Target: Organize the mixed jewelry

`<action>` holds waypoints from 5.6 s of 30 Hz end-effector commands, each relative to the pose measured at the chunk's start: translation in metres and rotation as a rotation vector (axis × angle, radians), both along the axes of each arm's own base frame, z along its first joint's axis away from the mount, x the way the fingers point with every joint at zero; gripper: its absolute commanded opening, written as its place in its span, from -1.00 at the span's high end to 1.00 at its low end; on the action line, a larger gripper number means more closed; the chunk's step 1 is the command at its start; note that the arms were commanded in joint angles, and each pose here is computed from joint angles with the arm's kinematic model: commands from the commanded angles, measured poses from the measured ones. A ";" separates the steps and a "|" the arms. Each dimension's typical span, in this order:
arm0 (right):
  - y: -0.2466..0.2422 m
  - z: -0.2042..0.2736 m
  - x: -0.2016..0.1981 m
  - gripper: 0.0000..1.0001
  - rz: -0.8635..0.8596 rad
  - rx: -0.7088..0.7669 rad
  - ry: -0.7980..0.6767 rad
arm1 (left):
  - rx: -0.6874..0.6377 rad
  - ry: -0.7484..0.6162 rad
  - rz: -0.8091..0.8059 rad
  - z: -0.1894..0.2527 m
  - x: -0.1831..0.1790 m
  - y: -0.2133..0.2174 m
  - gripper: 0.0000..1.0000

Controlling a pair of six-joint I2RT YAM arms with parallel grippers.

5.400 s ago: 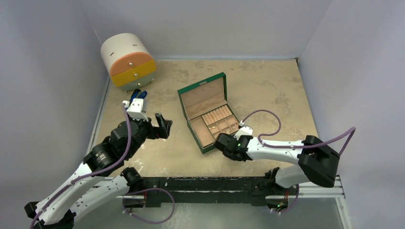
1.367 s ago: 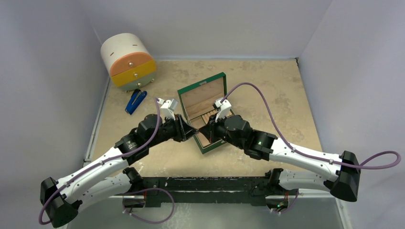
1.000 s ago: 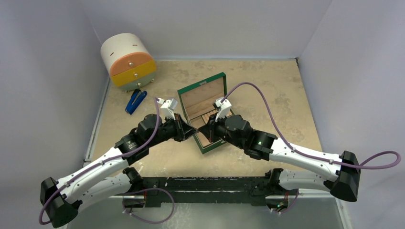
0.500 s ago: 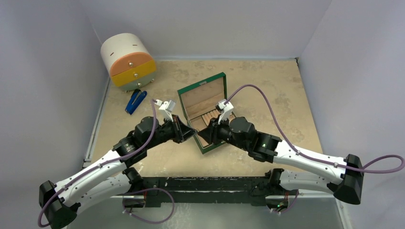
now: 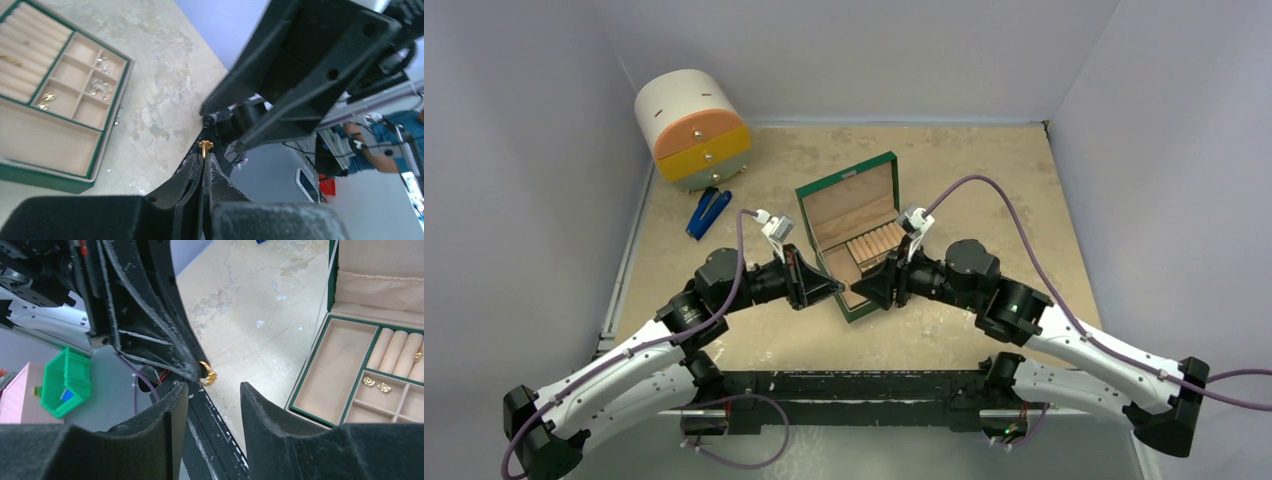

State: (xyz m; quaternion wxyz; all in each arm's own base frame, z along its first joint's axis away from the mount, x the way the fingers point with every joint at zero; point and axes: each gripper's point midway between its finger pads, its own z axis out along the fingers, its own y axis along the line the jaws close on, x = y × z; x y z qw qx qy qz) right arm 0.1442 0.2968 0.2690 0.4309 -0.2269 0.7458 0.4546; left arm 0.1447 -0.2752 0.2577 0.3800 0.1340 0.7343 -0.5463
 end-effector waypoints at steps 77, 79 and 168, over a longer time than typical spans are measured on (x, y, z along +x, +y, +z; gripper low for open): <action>0.005 0.046 -0.050 0.75 0.390 0.260 0.023 | -0.191 -0.159 -0.300 0.057 -0.049 -0.009 1.00; 0.005 0.045 -0.049 1.00 0.390 0.259 0.024 | -0.189 -0.157 -0.300 0.056 -0.049 -0.009 1.00; -0.060 -0.175 0.201 1.00 -0.370 -0.835 0.069 | 0.518 -0.208 0.519 -0.005 0.072 0.100 -0.49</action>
